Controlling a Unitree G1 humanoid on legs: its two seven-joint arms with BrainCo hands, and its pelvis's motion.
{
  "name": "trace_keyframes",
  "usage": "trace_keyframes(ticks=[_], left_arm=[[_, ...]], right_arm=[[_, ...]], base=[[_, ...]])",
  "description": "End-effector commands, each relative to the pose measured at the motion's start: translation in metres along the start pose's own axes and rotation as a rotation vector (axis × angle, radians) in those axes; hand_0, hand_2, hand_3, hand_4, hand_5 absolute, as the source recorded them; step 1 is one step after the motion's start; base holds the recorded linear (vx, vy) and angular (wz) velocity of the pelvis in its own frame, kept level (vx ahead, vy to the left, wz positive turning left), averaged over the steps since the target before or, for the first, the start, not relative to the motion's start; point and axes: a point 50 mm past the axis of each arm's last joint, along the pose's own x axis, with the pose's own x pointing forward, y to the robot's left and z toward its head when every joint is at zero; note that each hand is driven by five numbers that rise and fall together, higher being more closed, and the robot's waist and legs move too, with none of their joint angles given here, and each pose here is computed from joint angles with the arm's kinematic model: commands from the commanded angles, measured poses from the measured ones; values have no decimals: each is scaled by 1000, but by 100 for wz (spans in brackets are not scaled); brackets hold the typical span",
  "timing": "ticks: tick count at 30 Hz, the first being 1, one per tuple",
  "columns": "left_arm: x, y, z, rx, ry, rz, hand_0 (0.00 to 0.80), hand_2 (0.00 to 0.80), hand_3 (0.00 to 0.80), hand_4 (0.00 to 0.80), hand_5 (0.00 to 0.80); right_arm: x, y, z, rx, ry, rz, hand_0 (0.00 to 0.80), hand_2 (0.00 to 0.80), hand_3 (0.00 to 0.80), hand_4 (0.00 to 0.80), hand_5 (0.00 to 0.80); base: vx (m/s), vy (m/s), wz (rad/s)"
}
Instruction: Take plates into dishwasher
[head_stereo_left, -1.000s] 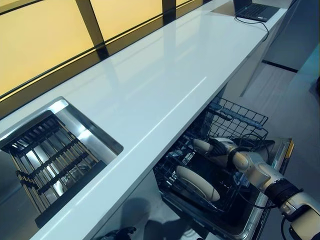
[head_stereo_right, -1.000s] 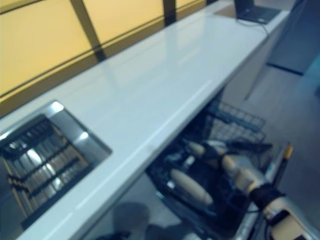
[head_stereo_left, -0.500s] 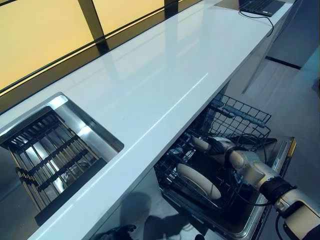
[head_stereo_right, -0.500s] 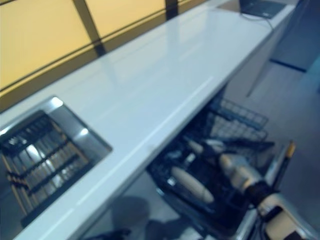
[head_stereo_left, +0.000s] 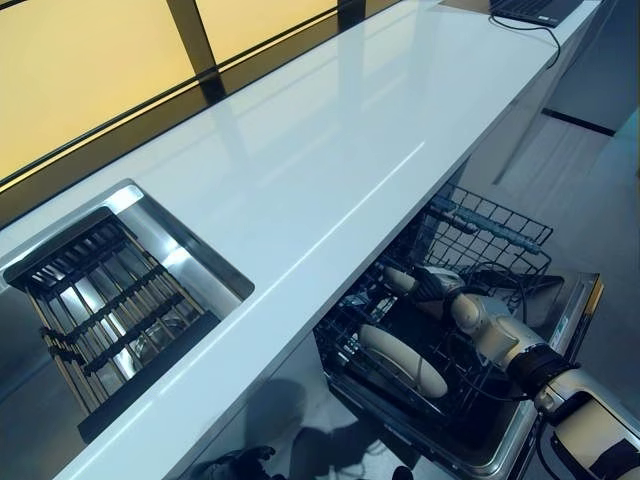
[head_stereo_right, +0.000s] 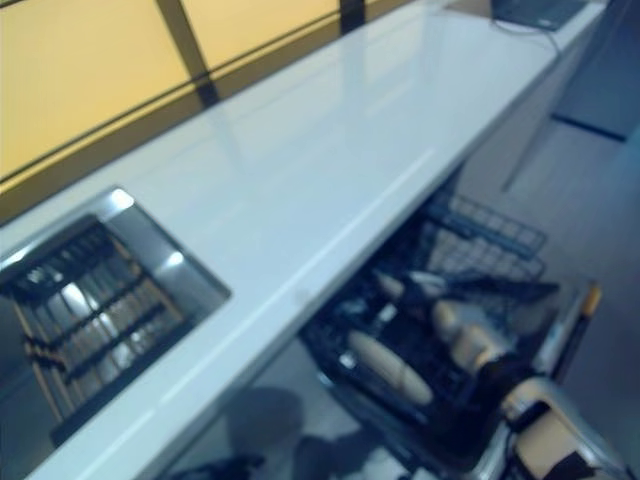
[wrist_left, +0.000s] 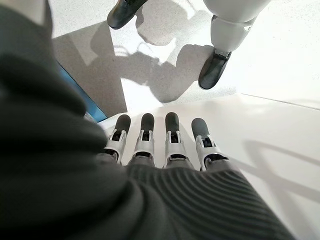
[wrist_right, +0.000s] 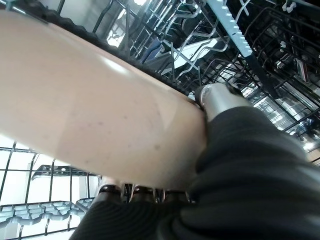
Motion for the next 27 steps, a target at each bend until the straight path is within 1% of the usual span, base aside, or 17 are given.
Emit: trace_keyframes(ticks=[1,15,27], left_arm=[[3,23,14,91,-18,39,0,0,0,0,0],[2,24,12,90,-17,42,0,0,0,0,0],[1,25,10,89,-11,42,0,0,0,0,0]], right_arm=[[9,-22,-7,-30,84,-38,800,800,800,800,800],[8,-14,-16,-56,123,18,800,800,800,800,800],[5,-11,-22,-58,142,32,800,800,800,800,800]], base=[[0,0,0],[1,0,1],[0,0,0]])
